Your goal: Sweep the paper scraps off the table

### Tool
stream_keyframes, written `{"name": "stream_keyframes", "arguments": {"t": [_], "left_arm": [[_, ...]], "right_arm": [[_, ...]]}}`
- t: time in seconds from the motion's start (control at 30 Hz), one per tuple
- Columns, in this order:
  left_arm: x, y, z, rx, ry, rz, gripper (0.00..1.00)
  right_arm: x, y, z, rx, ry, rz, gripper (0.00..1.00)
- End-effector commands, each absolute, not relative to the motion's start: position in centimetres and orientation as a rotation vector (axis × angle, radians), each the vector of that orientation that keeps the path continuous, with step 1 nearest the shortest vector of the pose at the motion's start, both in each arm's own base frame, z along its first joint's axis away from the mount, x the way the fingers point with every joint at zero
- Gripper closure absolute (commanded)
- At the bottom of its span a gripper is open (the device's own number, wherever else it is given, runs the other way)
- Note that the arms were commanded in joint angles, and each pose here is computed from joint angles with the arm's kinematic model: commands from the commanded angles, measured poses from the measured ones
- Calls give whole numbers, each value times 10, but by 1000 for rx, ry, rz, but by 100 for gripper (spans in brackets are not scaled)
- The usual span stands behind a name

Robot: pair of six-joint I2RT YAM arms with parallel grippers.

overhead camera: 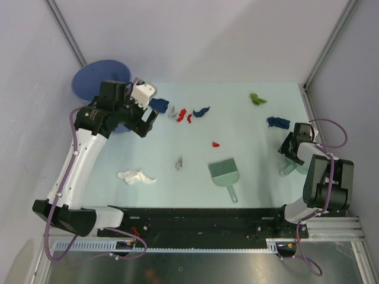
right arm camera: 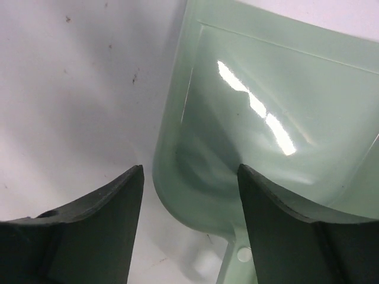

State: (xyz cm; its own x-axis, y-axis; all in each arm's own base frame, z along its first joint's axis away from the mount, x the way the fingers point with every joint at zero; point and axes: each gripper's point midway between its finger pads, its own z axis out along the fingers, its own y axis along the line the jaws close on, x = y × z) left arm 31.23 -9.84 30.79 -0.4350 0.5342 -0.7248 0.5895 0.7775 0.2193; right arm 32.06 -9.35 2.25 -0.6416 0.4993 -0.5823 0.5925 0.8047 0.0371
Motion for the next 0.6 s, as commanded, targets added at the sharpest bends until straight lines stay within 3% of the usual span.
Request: {"name": "stream_keyframes", "arguments": {"t": [0.0,0.07,0.1,0.17,0.27,0.43,0.57], "left_arm": [[297,-103,301,889,2096,-131,0],[294,-100,299,895,2089,-115,0],[294,-99,299,892,2087,-110,0],[293,-96,298,887,2086,-90,0],[289,-93,296,892,2079,-78,0],[274,-97,281,947,2064,-124,0],[269,-91,260,955,2108,-112,0]], "right_arm": [[331,-98,29,804,2371,-219,35],[332,-100,30,802,2363,-223,44],[332,-99,30,791,2367,-219,57],[335,-96,30,760,2373,-195,67],[340,-89,33,696,2384,-146,97],[340,-90,64,677,2315,-179,100],[356,-36,124,599,2162,-58,100]]}}
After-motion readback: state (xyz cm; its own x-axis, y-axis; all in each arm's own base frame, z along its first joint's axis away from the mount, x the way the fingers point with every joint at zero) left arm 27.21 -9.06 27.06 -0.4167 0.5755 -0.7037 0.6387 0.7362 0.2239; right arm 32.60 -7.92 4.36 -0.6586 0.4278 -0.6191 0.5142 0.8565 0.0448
